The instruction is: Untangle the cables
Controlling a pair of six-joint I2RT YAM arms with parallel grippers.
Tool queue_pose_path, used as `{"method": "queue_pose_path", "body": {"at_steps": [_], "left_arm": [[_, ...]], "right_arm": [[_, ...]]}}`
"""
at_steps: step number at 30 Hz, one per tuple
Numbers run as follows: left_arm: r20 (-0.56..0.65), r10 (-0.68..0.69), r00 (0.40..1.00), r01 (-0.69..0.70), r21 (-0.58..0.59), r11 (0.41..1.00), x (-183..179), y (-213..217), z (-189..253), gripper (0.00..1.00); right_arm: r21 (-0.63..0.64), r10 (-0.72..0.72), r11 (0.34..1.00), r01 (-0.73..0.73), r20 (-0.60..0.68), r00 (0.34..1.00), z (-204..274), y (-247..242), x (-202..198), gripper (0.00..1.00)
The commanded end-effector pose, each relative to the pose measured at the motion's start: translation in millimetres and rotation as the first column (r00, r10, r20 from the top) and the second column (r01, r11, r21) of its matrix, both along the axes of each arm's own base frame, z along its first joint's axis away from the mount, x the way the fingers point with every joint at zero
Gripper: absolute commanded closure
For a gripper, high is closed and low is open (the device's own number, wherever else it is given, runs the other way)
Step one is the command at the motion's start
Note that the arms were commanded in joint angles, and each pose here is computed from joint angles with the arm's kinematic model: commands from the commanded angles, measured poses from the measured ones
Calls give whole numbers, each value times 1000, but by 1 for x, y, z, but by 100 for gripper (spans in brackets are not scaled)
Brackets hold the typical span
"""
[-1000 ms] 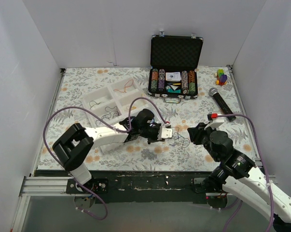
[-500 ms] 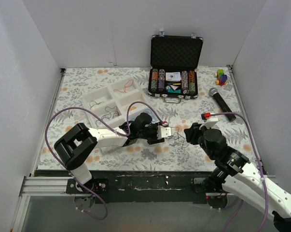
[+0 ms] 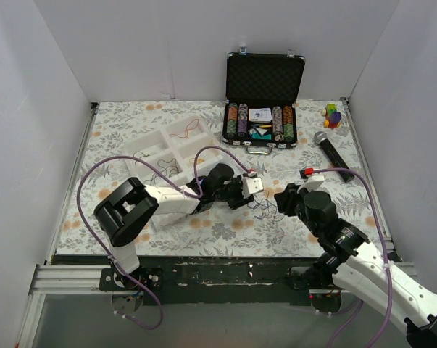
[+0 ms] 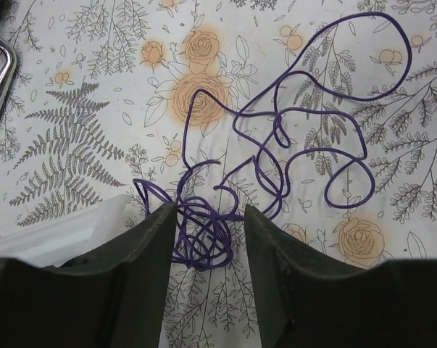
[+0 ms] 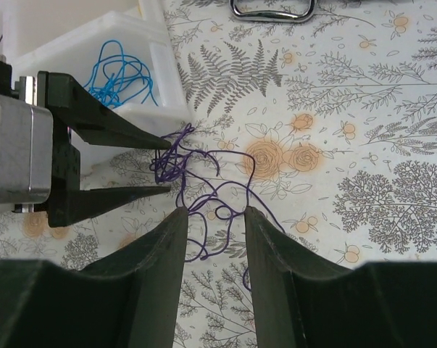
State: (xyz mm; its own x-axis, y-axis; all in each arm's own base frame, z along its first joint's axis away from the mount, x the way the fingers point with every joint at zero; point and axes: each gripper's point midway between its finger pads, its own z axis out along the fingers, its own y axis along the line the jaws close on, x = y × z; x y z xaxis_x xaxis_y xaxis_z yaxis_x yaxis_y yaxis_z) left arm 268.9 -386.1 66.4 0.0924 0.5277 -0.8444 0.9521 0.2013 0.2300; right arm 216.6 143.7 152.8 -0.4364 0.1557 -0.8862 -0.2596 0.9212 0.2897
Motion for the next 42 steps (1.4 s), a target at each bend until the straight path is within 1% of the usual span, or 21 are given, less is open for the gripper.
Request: {"method": "queue_pose_path", "body": {"at_steps": [1, 3, 7, 10, 13, 16, 19, 23, 30, 31, 36, 39, 42], "left_arm": [[-54, 3, 999, -3, -9, 1000, 6, -3, 1, 60], [-60, 9, 998, -9, -6, 1000, 8, -3, -1, 67], [-68, -12, 998, 12, 6, 1000, 6, -2, -5, 89], [-83, -53, 995, 54, 1, 999, -2, -5, -2, 93], [-112, -93, 989, 91, -25, 996, -11, -10, 9, 100], [-133, -140, 981, 134, -53, 990, -24, -17, 26, 100], [-148, -141, 979, 130, -84, 988, -32, -19, 46, 100], [-118, -114, 986, 99, -122, 988, -31, -16, 77, 100], [-43, -128, 991, 117, -197, 973, -37, -10, 141, 100], [-50, -133, 990, 121, -195, 973, -39, -9, 147, 100], [-77, -150, 986, 124, -269, 955, -50, -10, 192, 100], [-101, -158, 982, 120, -309, 943, -56, -10, 215, 100], [-117, -157, 981, 106, -358, 928, -60, -9, 242, 100]], "right_arm": [[32, 16, 999, -16, 18, 1000, 1, 6, 7, 54], [36, 20, 999, -20, 16, 1000, 1, 6, 8, 54], [39, 22, 999, -22, 16, 1000, 0, 4, 8, 54], [37, 24, 999, -24, 11, 1000, -3, 3, 9, 54], [39, 31, 999, -32, 10, 999, -3, 4, 9, 54], [40, 52, 998, -52, 0, 999, -11, 7, 8, 54], [36, 75, 997, -75, -22, 997, -28, 11, 7, 54], [18, 86, 996, -85, -73, 994, -50, 13, 4, 52], [42, 124, 992, -121, -59, 991, -53, 24, 9, 49], [50, 135, 990, -133, -53, 989, -51, 27, 9, 49], [102, 189, 977, -189, 5, 982, -40, 41, 12, 49], [100, 205, 975, -200, -49, 977, -52, 45, 10, 50], [135, 225, 968, -210, -100, 969, -70, 49, 0, 51]]}}
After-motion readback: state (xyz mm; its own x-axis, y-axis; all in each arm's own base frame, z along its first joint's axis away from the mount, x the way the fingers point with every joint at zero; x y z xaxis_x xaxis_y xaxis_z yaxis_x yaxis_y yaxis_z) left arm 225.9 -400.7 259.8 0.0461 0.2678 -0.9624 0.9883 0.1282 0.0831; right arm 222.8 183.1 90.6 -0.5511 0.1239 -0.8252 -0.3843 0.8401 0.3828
